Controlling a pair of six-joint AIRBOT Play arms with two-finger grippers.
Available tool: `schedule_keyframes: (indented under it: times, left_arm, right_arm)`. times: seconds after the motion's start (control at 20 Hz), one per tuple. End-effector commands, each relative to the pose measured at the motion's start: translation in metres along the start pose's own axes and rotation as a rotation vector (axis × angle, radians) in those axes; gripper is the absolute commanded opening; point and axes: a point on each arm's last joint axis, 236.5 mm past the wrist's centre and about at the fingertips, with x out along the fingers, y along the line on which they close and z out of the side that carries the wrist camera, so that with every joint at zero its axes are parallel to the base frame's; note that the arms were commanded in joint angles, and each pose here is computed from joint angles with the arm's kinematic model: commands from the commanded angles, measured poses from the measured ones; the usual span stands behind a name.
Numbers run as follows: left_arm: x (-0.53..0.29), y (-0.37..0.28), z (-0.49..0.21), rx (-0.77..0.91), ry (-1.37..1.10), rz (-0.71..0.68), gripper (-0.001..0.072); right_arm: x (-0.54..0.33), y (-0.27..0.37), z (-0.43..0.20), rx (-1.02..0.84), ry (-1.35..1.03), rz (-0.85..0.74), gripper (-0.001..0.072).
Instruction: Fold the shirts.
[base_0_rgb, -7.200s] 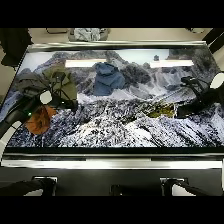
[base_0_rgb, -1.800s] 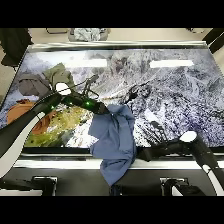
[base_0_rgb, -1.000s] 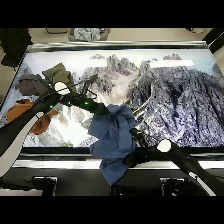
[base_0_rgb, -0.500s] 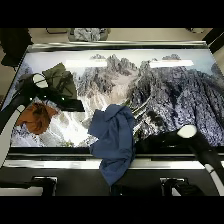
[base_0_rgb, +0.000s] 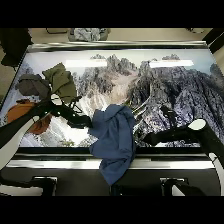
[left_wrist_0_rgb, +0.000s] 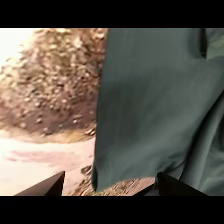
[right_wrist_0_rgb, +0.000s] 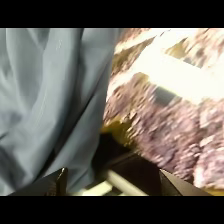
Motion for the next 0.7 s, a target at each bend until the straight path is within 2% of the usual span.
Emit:
schedule_keyframes:
  times: [0.0,0.05,0.15,0.2,0.25,0.35,0.5,0.65]
  left_arm:
    - [0.023,-0.002,0.003,-0.016,0.002,-0.013,0.0605]
    - [0.027,-0.002,0.004,-0.026,0.007,-0.02,0.049]
    - [0.029,-0.005,0.01,-0.04,-0.016,-0.039,0.0309]
    - [0.028,-0.005,0.014,-0.039,-0.032,-0.037,0.0132]
    - [0.027,-0.005,0.016,-0.038,-0.041,-0.035,0.003]
    - [0.026,-0.005,0.016,-0.036,-0.044,-0.035,0.0028]
    - [0.024,-0.007,0.015,-0.032,-0.042,-0.037,0.0028]
    - [0.023,-0.009,0.011,-0.027,-0.028,-0.041,0.0029]
  right_arm:
    - [0.015,0.015,-0.02,-0.038,0.097,0.052,0.0706]
    - [0.021,0.02,-0.029,-0.044,0.124,0.066,0.0706]
    - [0.036,0.033,-0.053,-0.045,0.191,0.106,0.0705]
    - [0.047,0.044,-0.066,-0.04,0.217,0.138,0.0705]
    - [0.058,0.055,-0.077,-0.042,0.236,0.167,0.0705]
    - [0.077,0.076,-0.088,-0.09,0.237,0.205,0.0705]
    - [0.093,0.068,-0.074,-0.121,0.173,0.12,0.0697]
    - [0.095,0.051,-0.066,-0.1,0.144,0.045,0.0658]
